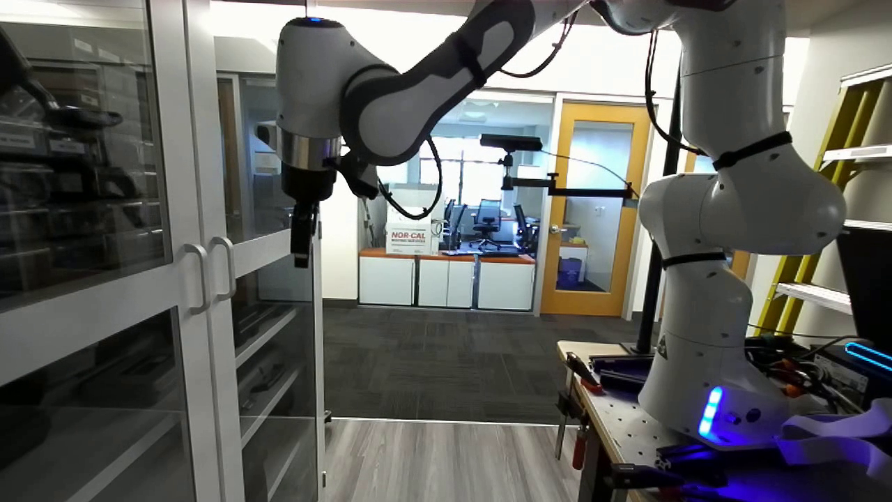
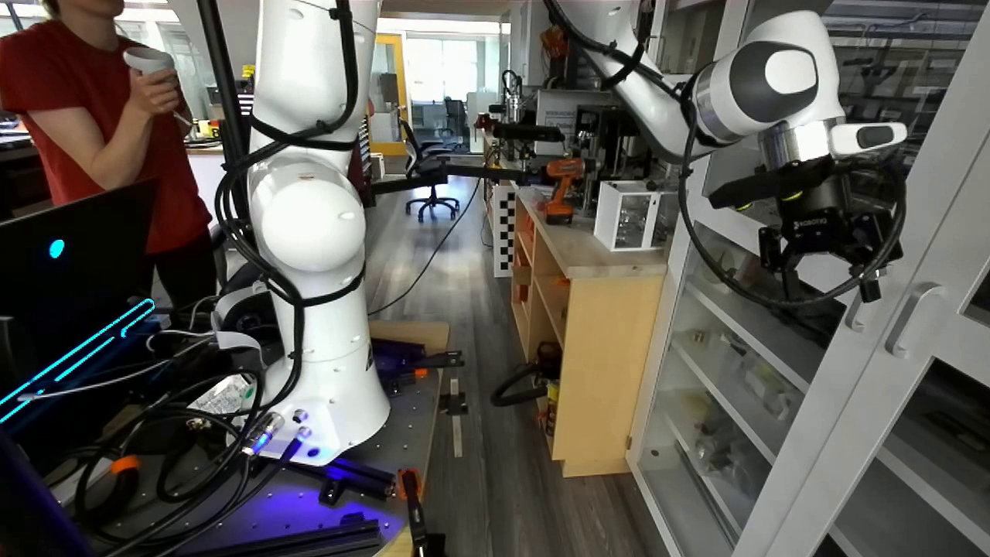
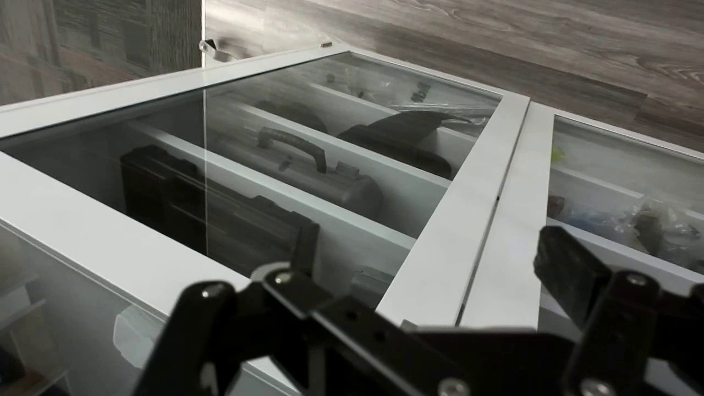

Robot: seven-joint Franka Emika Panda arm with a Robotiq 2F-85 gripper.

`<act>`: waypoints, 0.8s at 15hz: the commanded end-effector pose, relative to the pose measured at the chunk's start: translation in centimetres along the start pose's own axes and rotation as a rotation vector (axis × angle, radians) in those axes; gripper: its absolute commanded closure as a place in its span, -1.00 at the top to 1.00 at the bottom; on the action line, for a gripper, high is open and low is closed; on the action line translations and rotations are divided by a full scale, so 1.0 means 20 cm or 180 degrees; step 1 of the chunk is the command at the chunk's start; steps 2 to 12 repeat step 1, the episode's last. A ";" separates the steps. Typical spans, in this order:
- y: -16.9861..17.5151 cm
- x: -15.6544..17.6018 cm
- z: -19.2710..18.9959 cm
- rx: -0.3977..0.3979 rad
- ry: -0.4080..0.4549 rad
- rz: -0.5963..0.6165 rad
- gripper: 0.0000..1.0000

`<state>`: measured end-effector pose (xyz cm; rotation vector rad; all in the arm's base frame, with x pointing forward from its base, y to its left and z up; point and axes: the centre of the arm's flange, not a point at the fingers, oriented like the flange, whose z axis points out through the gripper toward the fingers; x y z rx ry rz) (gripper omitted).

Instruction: Close the file cabinet door

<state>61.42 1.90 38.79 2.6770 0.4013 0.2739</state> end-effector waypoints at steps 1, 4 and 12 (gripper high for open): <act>0.01 -0.01 -0.02 0.0015 -0.0003 0.0017 1.00; 0.01 -0.01 -0.02 0.0015 -0.0003 0.0017 1.00; 0.01 -0.01 -0.02 0.0015 -0.0003 0.0017 1.00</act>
